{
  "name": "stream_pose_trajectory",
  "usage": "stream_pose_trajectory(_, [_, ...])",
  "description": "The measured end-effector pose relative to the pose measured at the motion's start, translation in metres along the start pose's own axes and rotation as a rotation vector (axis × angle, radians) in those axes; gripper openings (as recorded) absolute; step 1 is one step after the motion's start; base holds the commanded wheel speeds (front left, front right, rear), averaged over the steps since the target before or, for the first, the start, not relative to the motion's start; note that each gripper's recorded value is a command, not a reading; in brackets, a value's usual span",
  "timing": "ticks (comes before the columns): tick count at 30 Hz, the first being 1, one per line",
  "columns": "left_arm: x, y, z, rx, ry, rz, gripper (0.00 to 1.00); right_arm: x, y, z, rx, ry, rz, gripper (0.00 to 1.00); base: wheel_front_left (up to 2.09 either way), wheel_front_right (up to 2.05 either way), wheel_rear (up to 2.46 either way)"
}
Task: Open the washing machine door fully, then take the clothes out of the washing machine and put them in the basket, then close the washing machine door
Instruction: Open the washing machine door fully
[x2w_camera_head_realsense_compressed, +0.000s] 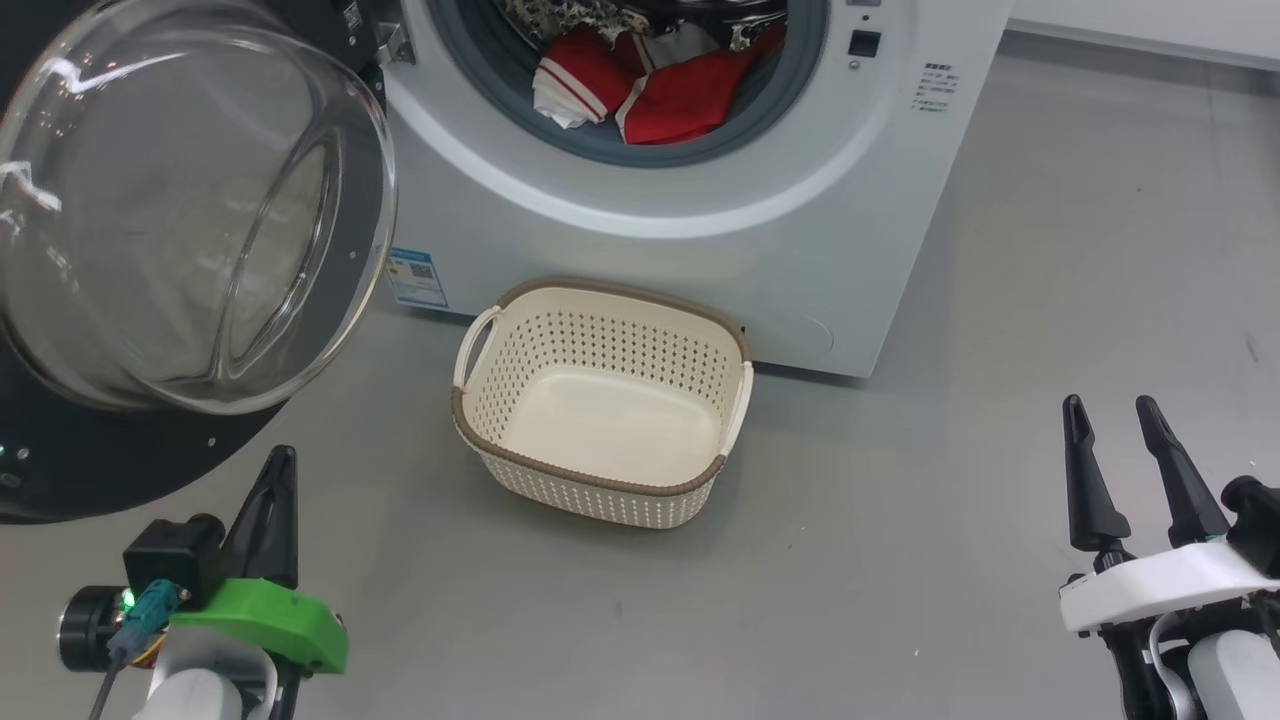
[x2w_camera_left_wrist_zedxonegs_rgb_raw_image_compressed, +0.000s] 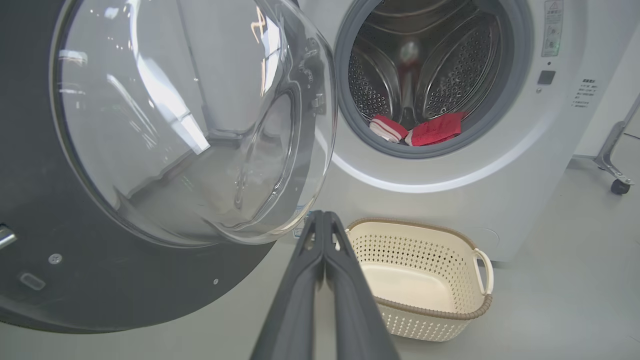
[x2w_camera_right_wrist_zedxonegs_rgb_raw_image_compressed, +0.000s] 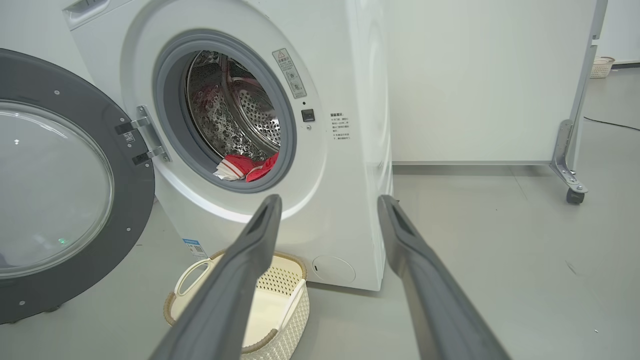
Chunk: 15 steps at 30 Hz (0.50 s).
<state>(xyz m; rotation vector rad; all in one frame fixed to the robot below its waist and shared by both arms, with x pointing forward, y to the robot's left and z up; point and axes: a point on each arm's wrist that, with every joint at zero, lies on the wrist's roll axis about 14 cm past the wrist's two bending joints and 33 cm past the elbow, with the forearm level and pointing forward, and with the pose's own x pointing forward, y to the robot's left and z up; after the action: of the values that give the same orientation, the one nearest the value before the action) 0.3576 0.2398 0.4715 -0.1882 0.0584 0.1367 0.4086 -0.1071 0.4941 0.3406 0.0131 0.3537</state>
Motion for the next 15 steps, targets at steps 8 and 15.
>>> stream_pose_trajectory(8, [-0.005,-0.051,0.005,-0.08,-0.039,-0.131,0.0,-0.034,-0.016,0.014,-0.01,-0.038,-0.082,1.0,0.0,0.0,0.0])
stream_pose_trajectory(15, [-0.008,-0.08,0.008,-0.104,-0.053,-0.207,0.0,-0.052,-0.029,0.028,-0.038,-0.079,-0.133,1.0,0.0,0.0,0.0])
